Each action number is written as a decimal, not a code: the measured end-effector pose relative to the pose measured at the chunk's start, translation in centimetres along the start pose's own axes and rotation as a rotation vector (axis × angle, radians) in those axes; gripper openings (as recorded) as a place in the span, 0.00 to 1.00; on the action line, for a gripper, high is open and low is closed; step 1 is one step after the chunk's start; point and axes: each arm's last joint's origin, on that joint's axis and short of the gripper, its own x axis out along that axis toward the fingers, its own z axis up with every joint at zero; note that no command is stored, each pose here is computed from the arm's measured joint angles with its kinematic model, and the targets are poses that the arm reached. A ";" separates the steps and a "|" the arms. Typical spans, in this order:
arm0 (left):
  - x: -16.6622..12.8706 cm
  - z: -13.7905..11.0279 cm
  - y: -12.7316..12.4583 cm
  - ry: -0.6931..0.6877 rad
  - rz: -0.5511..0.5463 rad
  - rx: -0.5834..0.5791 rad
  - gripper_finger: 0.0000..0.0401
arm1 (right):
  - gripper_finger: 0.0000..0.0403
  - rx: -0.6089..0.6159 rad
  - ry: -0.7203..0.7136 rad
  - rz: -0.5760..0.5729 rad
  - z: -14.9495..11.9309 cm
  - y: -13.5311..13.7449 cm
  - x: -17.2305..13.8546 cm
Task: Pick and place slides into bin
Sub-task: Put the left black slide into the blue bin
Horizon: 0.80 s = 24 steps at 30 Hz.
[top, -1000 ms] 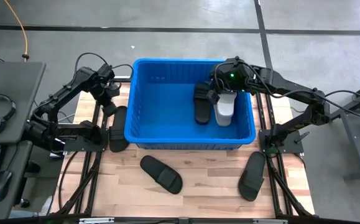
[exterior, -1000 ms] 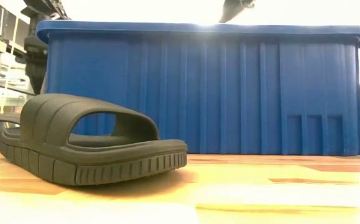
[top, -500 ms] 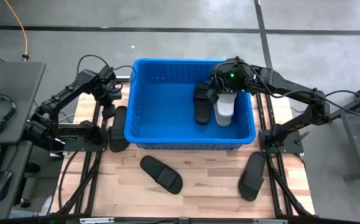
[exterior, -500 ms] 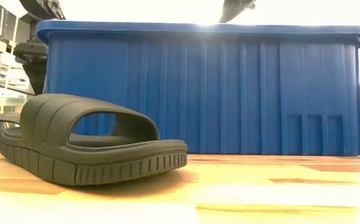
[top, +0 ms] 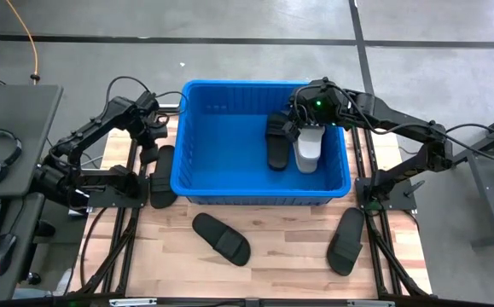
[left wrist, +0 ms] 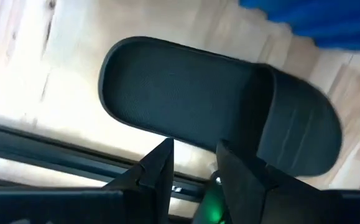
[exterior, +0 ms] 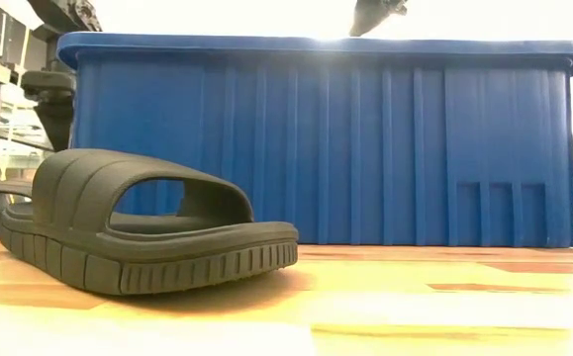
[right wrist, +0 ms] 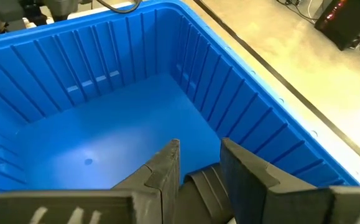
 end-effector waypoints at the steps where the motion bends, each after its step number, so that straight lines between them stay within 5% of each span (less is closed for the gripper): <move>1: 0.0 0.0 0.0 0.000 -0.004 -0.023 0.28 | 0.26 0.000 0.000 -0.004 0.0 0.0 0.0; 11: 0.1 -0.1 0.0 0.014 0.013 -0.088 0.28 | 0.26 0.000 -0.001 -0.018 0.0 -0.1 0.0; 18: 1.8 -0.5 0.3 0.039 0.048 -0.310 0.28 | 0.26 0.000 -0.001 -0.018 0.0 -0.1 0.0; 24: 2.0 -0.5 0.3 0.040 0.060 -0.347 0.28 | 0.26 -0.007 -0.001 -0.022 0.0 -0.1 0.0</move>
